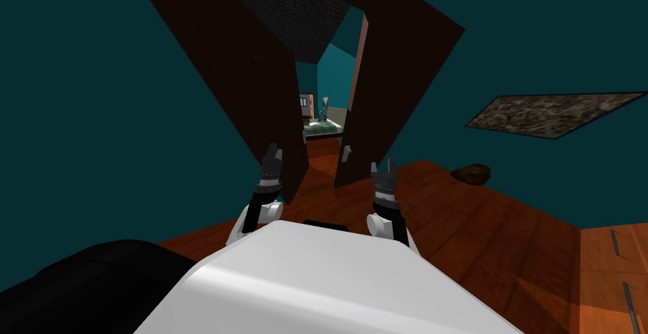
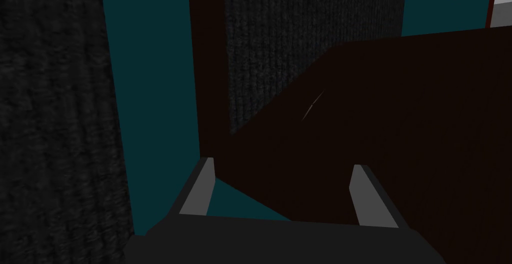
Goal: Push the door open
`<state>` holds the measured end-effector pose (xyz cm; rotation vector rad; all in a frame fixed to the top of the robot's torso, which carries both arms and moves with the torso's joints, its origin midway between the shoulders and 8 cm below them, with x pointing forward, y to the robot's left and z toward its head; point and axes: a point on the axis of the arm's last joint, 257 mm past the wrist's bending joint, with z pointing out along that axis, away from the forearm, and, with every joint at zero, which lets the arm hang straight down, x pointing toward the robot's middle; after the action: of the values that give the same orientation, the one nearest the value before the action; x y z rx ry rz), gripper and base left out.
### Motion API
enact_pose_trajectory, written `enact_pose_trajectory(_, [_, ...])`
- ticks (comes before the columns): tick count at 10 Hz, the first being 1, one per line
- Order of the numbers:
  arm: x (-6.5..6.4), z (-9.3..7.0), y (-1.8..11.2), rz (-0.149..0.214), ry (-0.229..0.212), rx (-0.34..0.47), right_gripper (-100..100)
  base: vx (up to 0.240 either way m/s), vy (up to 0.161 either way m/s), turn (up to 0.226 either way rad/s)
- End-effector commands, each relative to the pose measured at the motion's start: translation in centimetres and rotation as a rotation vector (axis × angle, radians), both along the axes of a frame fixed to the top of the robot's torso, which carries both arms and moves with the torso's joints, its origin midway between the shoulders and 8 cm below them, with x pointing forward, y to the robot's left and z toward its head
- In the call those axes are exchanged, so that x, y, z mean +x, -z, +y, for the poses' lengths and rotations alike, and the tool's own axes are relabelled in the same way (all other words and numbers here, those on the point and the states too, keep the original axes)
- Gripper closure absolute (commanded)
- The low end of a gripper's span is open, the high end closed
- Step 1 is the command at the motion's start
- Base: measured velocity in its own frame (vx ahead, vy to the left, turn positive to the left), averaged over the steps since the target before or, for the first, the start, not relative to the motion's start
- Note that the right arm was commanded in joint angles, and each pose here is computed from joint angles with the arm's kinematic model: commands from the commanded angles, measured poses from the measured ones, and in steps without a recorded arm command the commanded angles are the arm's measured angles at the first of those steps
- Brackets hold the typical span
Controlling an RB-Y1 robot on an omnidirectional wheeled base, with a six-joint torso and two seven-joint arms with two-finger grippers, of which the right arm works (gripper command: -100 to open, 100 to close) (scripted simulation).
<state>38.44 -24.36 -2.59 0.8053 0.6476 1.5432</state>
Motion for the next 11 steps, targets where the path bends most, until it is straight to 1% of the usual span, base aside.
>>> enact_pose_trajectory(1, [1.1, 0.8, 1.5, 0.04, -0.015, -0.008, -100, 0.077, -0.099, 0.096])
enact_pose_trajectory(3, [2.5, 1.6, 3.6, 0.09, -0.034, -0.019, -100, 0.08, -0.111, 0.078])
enact_pose_trajectory(4, [3.2, 2.0, 4.4, 0.109, -0.044, -0.025, -100, 0.09, -0.124, 0.08])
enact_pose_trajectory(5, [3.3, 2.0, 4.7, 0.116, -0.044, -0.025, -100, 0.06, -0.064, 0.04])
enact_pose_trajectory(8, [5.2, 3.4, 7.8, 0.19, -0.073, -0.046, -100, 0.074, -0.079, 0.077])
enact_pose_trajectory(9, [5.9, 3.9, 9.3, 0.223, -0.082, -0.054, -100, 0.087, -0.11, 0.083])
enact_pose_trajectory(11, [7.0, 4.8, 11.6, 0.276, -0.101, -0.07, -100, 0.081, -0.096, 0.108])
